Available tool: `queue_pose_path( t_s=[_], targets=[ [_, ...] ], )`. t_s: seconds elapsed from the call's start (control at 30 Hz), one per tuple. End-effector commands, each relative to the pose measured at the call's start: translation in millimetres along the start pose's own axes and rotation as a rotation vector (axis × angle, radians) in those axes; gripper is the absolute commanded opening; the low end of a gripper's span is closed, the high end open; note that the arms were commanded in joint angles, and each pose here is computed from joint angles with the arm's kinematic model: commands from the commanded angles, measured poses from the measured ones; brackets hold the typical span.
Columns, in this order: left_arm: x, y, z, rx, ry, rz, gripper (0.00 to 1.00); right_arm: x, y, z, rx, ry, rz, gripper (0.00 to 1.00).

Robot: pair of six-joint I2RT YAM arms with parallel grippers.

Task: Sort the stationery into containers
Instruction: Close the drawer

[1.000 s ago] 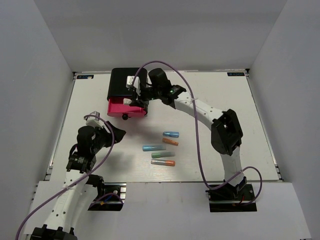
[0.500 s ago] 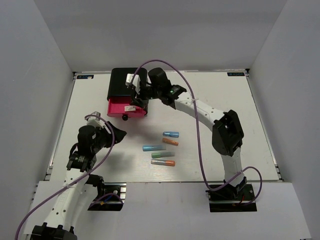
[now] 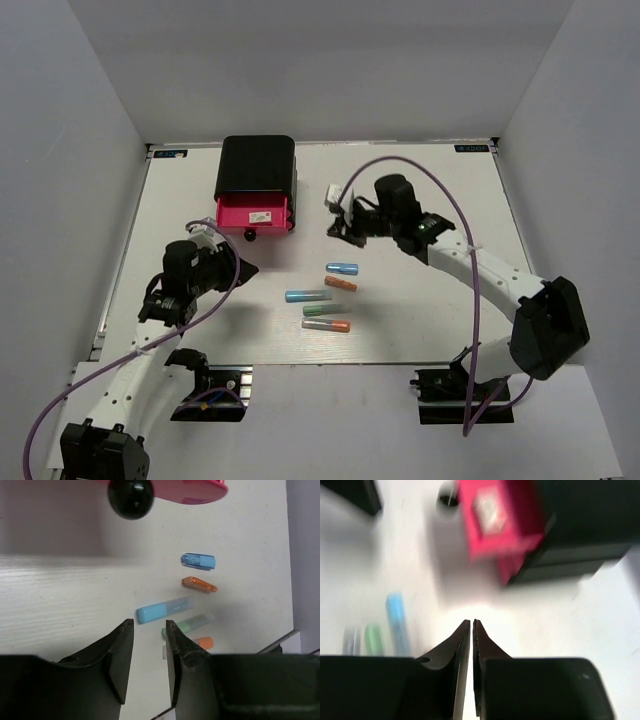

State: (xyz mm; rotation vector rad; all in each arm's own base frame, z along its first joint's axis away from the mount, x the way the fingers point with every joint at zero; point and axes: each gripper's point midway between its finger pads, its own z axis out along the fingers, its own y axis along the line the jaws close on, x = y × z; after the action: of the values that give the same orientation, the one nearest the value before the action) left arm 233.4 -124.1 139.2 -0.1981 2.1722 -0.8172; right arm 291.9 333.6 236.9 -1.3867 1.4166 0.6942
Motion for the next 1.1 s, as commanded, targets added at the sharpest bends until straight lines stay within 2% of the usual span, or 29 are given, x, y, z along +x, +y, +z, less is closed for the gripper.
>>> queue_pose_path(
  t_s=[0.0,0.03,0.1,0.2,0.37,0.5,0.57,0.6,0.7,0.77,1.07],
  targets=[
    [-9.6,-24.9,-2.8,0.094,-0.002,0.080,0.42,55.8,32.3,-20.3,-0.058,0.118,0.009,0.14],
    [-8.7,-24.3,-1.6,0.096,-0.004,0.072,0.42,83.4,49.8,-23.9,-0.093,0.165,0.030,0.19],
    [-2.2,-26.3,1.3,0.106,0.016,0.064,0.44,92.6,61.3,-32.0,-0.120,0.182,0.027,0.26],
    [5.4,-26.5,3.8,0.108,0.032,0.047,0.46,132.7,95.6,-40.9,-0.200,0.255,0.070,0.37],
    [8.5,-21.5,6.4,0.072,0.038,0.038,0.53,158.9,100.1,-35.0,-0.192,0.302,0.092,0.45],
    [8.7,-15.0,7.8,0.040,0.020,0.042,0.58,164.9,85.6,-25.6,-0.158,0.331,0.091,0.45],
    [5.1,-3.5,14.0,-0.027,0.000,0.029,0.51,167.3,84.1,-21.4,-0.162,0.336,0.088,0.45],
    [0.5,-0.7,16.8,-0.046,-0.021,0.014,0.42,164.1,79.5,-19.6,-0.156,0.332,0.085,0.45],
    [-20.4,9.0,27.7,-0.124,-0.089,-0.019,0.33,162.6,75.1,-17.4,-0.150,0.330,0.085,0.46],
    [-27.8,21.5,36.6,-0.199,-0.104,-0.042,0.30,162.0,75.8,-18.5,-0.149,0.334,0.082,0.46],
    [-62.4,17.3,63.1,-0.213,-0.186,-0.098,0.26,164.6,80.0,-26.9,-0.136,0.332,0.074,0.46]
  ],
)
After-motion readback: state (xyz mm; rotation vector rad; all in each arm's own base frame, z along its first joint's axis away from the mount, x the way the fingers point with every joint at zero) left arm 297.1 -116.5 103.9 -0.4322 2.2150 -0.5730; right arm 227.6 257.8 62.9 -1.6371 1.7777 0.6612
